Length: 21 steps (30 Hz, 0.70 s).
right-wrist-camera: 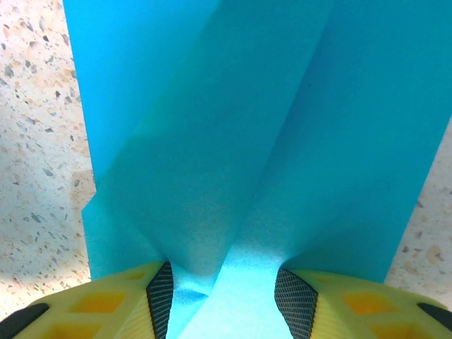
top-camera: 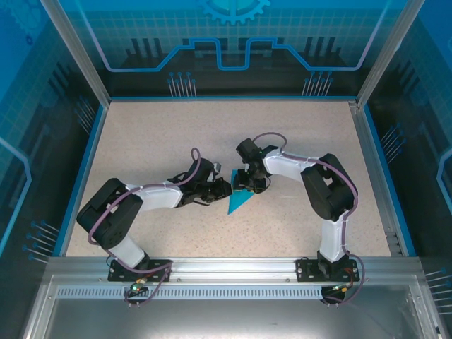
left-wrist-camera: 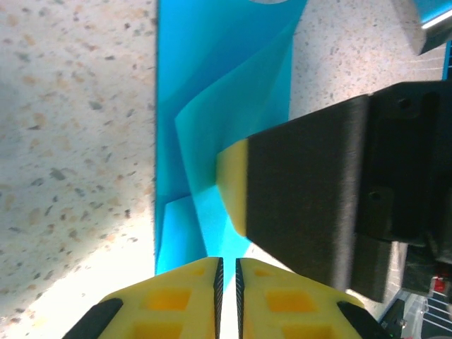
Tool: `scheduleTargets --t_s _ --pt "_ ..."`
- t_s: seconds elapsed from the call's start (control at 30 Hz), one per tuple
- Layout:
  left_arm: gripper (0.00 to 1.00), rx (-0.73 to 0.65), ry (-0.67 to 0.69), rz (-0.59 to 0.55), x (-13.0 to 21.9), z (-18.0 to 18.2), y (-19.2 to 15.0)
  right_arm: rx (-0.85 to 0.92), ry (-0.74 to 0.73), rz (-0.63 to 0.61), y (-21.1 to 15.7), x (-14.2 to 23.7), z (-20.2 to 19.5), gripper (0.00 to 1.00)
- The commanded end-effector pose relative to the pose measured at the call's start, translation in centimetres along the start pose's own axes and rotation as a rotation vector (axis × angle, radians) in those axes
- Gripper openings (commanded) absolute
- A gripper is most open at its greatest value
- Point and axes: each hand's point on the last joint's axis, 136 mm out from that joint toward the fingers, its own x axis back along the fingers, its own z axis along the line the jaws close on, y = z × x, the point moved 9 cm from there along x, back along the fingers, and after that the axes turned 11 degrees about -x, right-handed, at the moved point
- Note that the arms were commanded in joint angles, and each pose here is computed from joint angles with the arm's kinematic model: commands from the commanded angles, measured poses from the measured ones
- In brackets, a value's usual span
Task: Fold a paper plane with a square sheet of paper (pick it up from the middle)
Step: Fourth fold the wing at the center of the table.
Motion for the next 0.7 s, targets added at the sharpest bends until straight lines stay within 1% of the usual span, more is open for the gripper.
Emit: scheduleTargets --t_s 0.0,0.1,0.23,0.57,0.67 --pt "0.16 0.011 -0.029 -0.012 0.3 -0.1 0.2 -0.011 -0.209 0.111 -2.2 -5.9 -3.7 0.5" --pt "0.16 -0.003 -0.091 0.004 0.1 -0.7 0.2 -0.021 -0.207 0.11 -2.2 -5.9 -3.6 0.51" --pt "0.16 -0.028 -0.123 0.022 0.1 -1.0 0.0 -0.037 -0.198 0.116 -2.2 -6.0 -3.5 0.52" --pt "0.15 -0.071 -0.1 0.094 -0.9 -1.4 -1.3 -0.088 -0.156 0.126 -2.2 -5.7 -3.6 0.52" --pt "0.13 -0.066 -0.086 0.102 -1.1 -1.2 -1.5 -0.103 -0.135 0.126 -2.1 -5.6 -3.6 0.52"
